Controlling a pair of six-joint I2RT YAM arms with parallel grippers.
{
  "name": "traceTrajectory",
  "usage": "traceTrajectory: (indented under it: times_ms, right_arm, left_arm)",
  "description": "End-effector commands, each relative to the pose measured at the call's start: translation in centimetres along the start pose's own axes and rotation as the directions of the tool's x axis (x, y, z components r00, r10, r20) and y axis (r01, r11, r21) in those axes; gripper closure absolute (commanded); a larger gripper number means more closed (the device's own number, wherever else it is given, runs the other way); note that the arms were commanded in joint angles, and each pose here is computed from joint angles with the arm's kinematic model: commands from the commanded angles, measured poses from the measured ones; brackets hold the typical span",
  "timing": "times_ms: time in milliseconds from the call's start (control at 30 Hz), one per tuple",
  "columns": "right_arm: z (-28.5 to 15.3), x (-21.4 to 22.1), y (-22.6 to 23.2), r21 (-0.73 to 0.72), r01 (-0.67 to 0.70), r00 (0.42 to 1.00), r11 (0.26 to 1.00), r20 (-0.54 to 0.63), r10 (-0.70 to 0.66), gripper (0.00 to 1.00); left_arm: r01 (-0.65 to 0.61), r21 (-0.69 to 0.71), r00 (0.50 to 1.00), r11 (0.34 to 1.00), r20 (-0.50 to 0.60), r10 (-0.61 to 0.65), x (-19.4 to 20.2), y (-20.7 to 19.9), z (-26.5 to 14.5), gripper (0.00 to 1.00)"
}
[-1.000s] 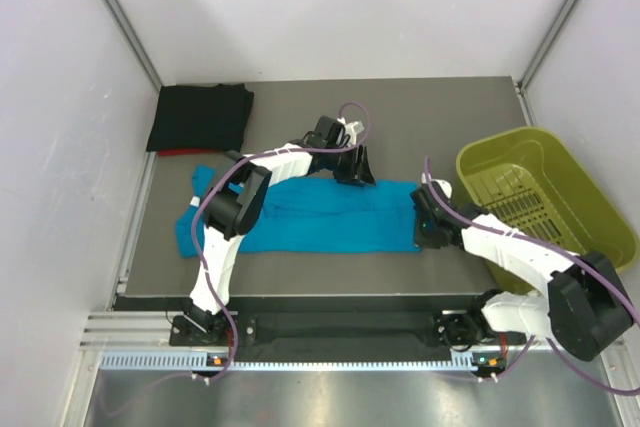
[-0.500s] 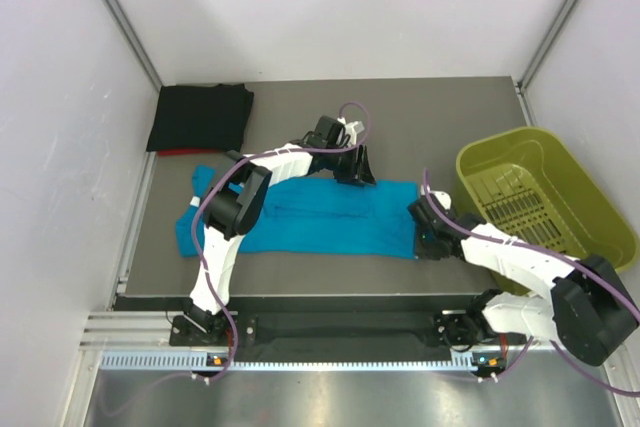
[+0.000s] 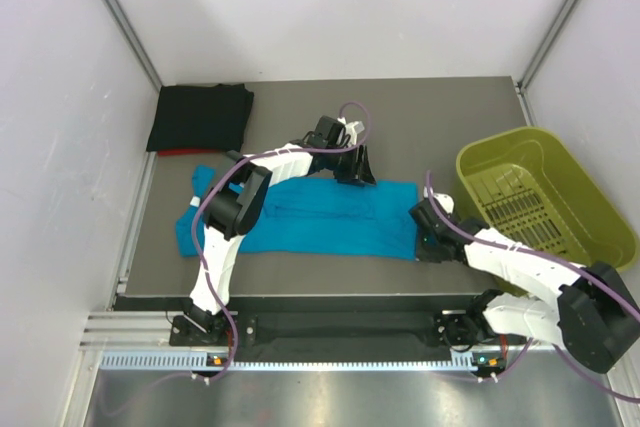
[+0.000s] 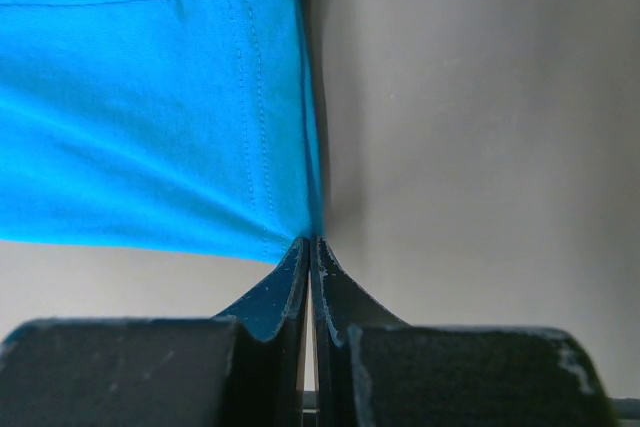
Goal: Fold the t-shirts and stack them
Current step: Fold the tshirt
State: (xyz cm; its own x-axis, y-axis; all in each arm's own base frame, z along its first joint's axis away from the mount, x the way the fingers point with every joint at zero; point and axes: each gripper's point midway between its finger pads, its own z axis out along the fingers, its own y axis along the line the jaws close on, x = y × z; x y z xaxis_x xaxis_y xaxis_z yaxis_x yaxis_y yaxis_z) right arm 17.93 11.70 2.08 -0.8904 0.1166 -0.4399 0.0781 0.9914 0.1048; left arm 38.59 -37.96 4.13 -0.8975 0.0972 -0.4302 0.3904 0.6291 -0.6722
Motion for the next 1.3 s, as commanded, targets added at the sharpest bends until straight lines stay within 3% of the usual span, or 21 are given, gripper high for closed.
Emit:
traceTrajectory:
  times_ms: [0,300,467,633,867,1000,1100,1267]
  right_arm:
    - [0.0,0.9,-0.5,0.014,-0.011,1.0,1.0,-0.004,0.011,1.0]
    - [-0.7,0.0,-0.3,0.002,-0.031,0.999,1.0,0.042,0.031,1.0]
    - [-1.4,-2.3,0.1,0.033,-0.009,0.996,0.999,0.085,0.006,0.74]
    - [-0.8,-4.5,0.5,0.054,0.002,0.995,0.999,0.1,-0.008,0.69]
    - [0.8,-4.9,0.6,0.068,0.013,0.997,0.998,0.076,-0.018,0.73]
    - [1.4,-4.3,0.4,0.068,0.012,0.998,0.998,0.061,-0.016,0.81]
    - [1.6,-3.8,0.2,0.066,0.003,0.999,0.998,0.053,-0.007,1.0]
    - [1.1,-2.9,-0.6,0.064,-0.012,0.998,0.998,0.059,0.008,1.0]
  left_arm:
    - [-0.001,-0.11,1.0,0.994,-0.019,-0.001,1.3,3.8,1.3,0.46]
    - [0.001,-0.103,1.0,0.995,-0.016,-0.002,1.1,3.7,1.2,0.46]
    - [0.006,-0.1,1.0,0.995,-0.018,-0.007,1.2,3.5,1.1,0.46]
    - [0.008,-0.095,1.0,0.995,-0.015,-0.01,1.3,3.4,1.0,0.46]
    - [0.009,-0.092,1.0,0.996,-0.012,-0.01,1.2,3.2,0.9,0.46]
    - [0.012,-0.094,1.0,0.995,-0.014,-0.013,1.4,3.4,1.0,0.46]
    - [0.014,-0.097,1.0,0.995,-0.013,-0.015,1.3,3.6,1.1,0.46]
    - [0.015,-0.106,1.0,0.994,-0.015,-0.017,1.5,3.8,1.3,0.46]
